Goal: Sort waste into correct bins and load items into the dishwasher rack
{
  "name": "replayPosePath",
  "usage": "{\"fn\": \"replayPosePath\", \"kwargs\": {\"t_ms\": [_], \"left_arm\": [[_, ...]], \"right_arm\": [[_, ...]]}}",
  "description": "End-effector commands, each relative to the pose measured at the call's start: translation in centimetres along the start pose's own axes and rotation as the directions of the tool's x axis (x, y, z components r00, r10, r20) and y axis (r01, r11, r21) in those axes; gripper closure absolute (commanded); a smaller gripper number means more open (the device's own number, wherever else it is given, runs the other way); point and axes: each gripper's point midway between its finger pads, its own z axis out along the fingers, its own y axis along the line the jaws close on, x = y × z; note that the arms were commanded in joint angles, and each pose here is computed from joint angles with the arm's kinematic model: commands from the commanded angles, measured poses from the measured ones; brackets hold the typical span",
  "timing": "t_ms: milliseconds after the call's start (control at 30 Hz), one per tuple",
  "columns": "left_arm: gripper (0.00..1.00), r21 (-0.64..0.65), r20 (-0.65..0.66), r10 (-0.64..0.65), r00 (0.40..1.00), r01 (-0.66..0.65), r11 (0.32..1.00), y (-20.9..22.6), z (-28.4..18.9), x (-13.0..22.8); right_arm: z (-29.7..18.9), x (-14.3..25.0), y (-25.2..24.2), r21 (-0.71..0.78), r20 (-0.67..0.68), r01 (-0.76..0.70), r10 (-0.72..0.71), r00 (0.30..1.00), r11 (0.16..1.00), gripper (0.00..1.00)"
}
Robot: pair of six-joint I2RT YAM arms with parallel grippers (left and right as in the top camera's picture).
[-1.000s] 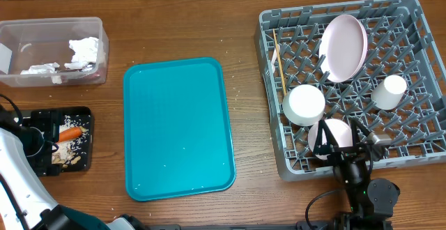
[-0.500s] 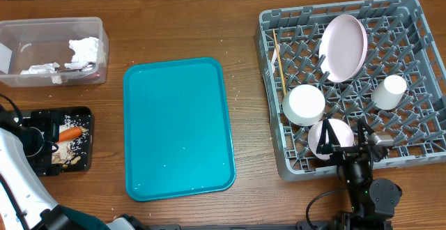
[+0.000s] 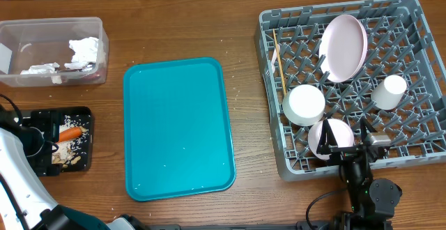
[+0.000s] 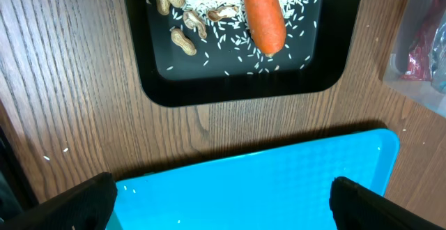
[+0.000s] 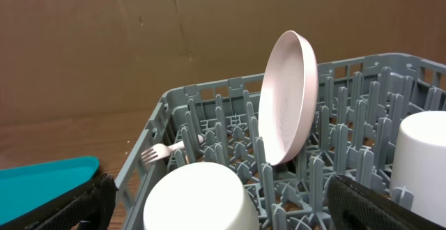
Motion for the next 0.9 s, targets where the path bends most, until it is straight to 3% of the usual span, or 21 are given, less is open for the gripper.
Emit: {"fn": "replayPosePath", "kwargs": {"t_ms": [0, 800, 867], "left_arm": [[0.0, -0.009, 0.002, -0.021, 1.0, 0.021, 1.0, 0.24, 0.09, -0.11], [0.0, -0.01, 0.003, -0.02, 1.0, 0.02, 1.0, 0.25, 0.09, -0.13], [0.0, -0.057, 0.05, 0.016, 0.999, -0.013, 0.998, 1.06, 0.04, -0.93]], "right_arm": [[-0.02, 0.07, -0.09, 0.001, 0.008, 0.015, -0.015, 1.0, 1.0, 0.0], [-0.02, 0.07, -0.09, 0.001, 0.008, 0.015, -0.015, 1.0, 1.0, 0.0], [-0.02, 0.07, -0.08, 0.0, 0.008, 0.015, -0.015, 1.0, 1.0, 0.0]]}}
